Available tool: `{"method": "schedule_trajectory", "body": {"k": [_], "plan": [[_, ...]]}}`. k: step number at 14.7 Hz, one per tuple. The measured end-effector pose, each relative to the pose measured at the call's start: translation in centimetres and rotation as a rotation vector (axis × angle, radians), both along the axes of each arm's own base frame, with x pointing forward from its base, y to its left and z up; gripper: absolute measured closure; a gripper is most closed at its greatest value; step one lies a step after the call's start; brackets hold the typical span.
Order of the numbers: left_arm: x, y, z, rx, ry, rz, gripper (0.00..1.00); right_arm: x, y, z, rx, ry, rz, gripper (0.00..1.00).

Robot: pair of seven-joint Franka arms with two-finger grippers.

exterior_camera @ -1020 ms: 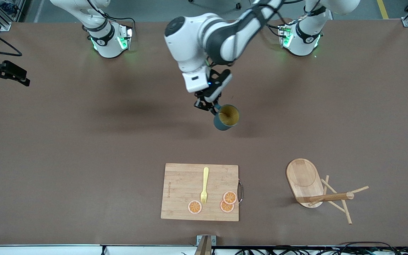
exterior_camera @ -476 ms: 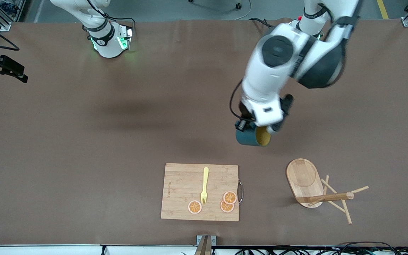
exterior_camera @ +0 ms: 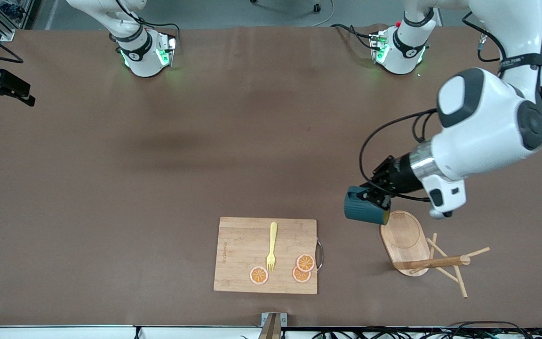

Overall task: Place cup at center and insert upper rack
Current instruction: 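Lift the mug with the left gripper and carry it to the wooden rack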

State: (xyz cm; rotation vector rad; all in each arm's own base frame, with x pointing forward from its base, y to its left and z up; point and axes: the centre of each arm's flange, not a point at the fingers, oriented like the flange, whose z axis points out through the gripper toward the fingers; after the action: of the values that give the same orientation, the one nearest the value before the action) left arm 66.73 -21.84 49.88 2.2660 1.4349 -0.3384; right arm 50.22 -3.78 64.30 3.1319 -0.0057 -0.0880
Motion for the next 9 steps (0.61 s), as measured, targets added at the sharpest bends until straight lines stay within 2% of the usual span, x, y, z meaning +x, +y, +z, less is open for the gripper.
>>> {"method": "schedule_trajectory", "body": {"k": [2,9], "plan": [[0.9,2.1,-0.8,-0.036,0.000,0.001,0.79,0.0,0.2,0.0,0.000,0.003,0.004,0.00],[2.7,6.0,-4.3,-0.050,-0.012,-0.048,0.79,-0.3,1.1,0.6,-0.001,0.014,0.013,0.00]]}}
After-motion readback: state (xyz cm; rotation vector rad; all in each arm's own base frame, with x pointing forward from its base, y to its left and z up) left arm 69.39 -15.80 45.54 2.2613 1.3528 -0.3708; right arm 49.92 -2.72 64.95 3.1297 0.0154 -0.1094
